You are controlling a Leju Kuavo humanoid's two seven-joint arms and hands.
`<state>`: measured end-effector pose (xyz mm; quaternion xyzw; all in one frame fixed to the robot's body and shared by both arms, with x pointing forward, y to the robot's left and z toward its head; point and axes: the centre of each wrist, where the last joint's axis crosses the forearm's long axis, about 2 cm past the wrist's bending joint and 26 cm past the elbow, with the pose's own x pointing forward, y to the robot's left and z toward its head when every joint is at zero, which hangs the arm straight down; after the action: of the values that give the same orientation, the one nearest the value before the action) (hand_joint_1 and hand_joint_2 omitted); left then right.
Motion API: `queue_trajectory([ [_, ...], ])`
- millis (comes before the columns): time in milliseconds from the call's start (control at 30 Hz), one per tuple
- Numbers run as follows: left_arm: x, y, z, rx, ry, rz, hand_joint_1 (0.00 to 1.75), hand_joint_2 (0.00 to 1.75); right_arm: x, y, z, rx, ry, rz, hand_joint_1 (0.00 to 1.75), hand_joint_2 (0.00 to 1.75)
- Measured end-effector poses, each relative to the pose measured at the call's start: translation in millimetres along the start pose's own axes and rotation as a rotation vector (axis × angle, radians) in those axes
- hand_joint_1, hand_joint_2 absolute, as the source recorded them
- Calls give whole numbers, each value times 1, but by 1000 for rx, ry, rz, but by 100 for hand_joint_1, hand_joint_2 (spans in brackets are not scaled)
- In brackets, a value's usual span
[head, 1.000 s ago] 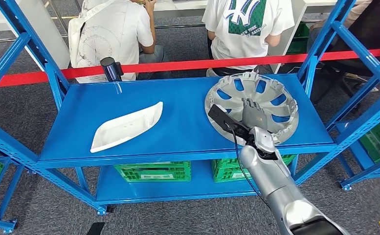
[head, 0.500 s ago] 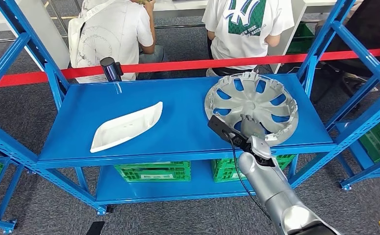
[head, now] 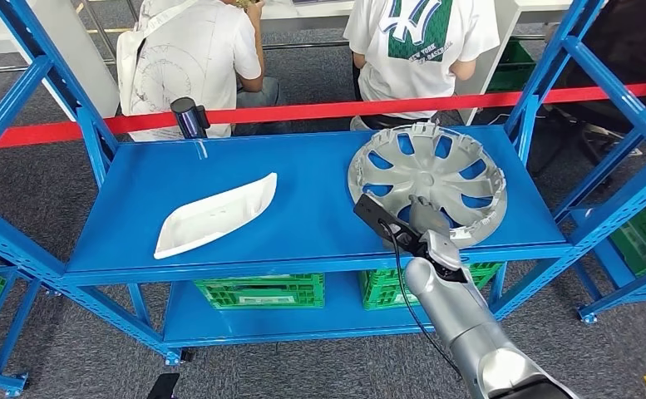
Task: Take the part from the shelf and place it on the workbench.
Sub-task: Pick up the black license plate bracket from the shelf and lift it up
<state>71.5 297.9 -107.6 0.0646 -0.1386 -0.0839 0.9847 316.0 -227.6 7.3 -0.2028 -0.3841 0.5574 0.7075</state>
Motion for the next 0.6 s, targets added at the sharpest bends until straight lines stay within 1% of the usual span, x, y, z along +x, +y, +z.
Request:
queue_trajectory([
  [233, 0, 0, 0, -4, -10, 1, 0, 0, -1, -1, 0, -5, -6, -36, 175, 175],
  [600, 1, 0, 0, -4, -2, -2, 0, 0, -5, -3, 0, -17, -9, -55, 175, 175],
])
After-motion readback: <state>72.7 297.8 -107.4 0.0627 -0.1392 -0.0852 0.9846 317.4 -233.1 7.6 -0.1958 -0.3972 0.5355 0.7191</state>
